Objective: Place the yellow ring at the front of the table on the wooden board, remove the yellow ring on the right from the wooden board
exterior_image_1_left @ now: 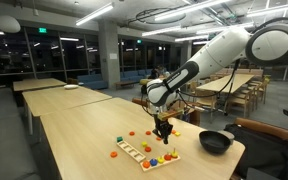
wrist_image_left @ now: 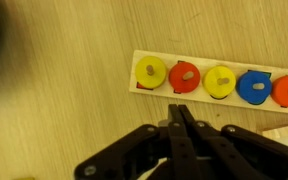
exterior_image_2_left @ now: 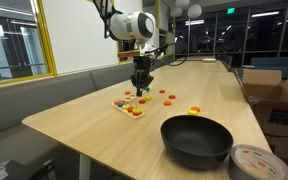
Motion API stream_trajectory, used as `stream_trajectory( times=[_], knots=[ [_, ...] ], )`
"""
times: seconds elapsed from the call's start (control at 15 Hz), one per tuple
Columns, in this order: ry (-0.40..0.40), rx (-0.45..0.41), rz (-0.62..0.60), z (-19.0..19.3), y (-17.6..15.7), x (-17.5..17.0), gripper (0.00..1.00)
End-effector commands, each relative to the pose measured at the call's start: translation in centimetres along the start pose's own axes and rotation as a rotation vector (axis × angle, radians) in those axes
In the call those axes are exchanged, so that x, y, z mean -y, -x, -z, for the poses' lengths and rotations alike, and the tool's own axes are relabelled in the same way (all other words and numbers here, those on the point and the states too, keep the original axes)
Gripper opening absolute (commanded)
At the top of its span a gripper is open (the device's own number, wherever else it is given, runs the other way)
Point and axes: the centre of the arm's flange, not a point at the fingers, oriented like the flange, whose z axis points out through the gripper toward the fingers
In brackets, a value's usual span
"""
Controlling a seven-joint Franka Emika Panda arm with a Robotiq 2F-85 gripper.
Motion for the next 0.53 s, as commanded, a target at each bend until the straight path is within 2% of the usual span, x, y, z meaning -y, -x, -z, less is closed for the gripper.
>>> stream_trajectory(
  times=[0.0,0.13,0.2,0.33,0.47],
  knots=[
    [-0.014,-0.020,0.016,1.6,3.4,-1.7,0.06],
    [-0.006,-0.011,0.023,1.5,4.4,-1.6,0.05],
    [-0.005,0.004,0.025,1.2,4.9,-1.5,0.29],
    [0.001,0.015,0.038,0.6,5.7,-1.2,0.30],
    [0.007,0.024,0.048,-0.2,6.2,-0.8,0.44]
  ],
)
